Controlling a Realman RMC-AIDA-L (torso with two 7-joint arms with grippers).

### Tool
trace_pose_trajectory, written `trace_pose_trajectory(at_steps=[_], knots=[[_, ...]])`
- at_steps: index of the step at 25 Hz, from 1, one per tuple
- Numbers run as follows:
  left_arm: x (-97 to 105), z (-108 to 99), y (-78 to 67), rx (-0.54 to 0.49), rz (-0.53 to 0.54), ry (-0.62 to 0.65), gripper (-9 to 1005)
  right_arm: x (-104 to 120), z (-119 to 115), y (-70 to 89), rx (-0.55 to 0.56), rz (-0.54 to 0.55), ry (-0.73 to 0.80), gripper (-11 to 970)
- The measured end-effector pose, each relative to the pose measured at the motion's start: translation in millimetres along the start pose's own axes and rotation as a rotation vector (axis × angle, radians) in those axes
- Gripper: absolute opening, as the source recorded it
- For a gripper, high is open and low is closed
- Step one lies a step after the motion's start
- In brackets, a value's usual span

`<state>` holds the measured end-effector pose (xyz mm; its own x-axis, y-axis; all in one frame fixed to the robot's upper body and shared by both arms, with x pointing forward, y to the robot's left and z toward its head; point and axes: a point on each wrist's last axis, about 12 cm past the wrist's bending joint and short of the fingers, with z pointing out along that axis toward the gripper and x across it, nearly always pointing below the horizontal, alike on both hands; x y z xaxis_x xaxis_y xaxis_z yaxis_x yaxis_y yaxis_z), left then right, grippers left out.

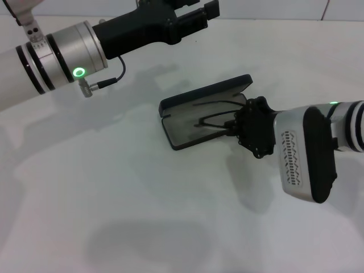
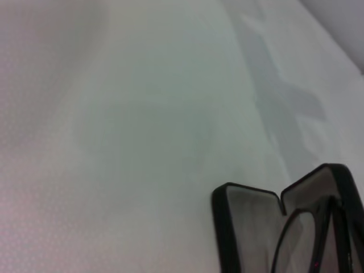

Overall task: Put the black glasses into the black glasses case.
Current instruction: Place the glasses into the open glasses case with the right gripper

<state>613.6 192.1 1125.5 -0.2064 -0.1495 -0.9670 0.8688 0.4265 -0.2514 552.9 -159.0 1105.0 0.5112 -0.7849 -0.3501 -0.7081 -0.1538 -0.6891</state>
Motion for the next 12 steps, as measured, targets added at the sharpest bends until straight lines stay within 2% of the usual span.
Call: trace_pose_trajectory(at_steps=[12], knots=[[1.3,-3.4,0.9,-0.008,0.001,0.001,644,-4.8,7.1,-8.6,0.016,-0.149,0.057,102]])
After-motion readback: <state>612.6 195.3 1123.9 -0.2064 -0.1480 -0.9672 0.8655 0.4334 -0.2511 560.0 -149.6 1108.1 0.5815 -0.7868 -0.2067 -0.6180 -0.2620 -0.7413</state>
